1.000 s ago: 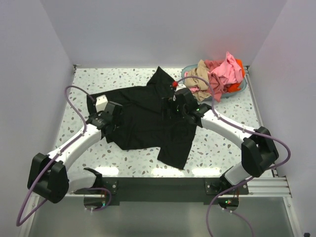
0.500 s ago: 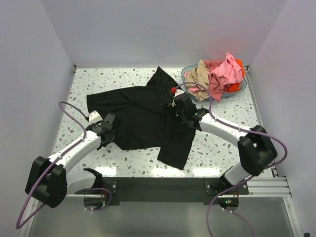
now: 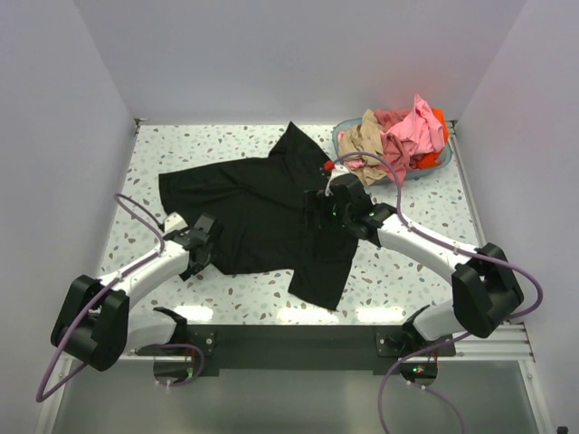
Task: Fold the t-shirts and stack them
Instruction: Flatten the tshirt out
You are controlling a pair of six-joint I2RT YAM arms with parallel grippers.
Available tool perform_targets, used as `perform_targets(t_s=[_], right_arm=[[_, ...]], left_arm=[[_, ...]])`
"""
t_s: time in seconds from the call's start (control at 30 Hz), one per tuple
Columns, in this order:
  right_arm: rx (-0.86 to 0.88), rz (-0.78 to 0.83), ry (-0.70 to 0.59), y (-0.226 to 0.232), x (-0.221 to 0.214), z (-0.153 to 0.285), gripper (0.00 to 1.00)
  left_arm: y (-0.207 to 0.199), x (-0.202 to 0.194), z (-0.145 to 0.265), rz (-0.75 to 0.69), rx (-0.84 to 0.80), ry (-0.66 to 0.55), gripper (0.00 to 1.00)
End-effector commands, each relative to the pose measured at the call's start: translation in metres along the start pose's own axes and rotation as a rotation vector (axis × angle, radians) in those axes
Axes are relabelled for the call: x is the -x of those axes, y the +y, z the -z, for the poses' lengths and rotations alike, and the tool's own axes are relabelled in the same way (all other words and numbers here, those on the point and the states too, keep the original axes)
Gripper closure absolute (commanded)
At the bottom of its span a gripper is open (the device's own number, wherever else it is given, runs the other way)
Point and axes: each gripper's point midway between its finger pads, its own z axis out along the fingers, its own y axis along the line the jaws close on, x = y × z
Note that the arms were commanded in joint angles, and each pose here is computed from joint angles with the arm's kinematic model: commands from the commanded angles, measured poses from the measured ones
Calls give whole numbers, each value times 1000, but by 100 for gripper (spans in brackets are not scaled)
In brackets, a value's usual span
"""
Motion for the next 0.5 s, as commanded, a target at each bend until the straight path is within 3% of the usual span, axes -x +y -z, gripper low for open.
perform_targets(t_s=[0.0,0.47], right_arm=[[29,9,-59,4,14,11,6],[13,6,-28,-1,3,7,6]], left_arm=[[-4,8,-6,67,-7,-48,41],[-13,22,-10,125,-77,-73,44]])
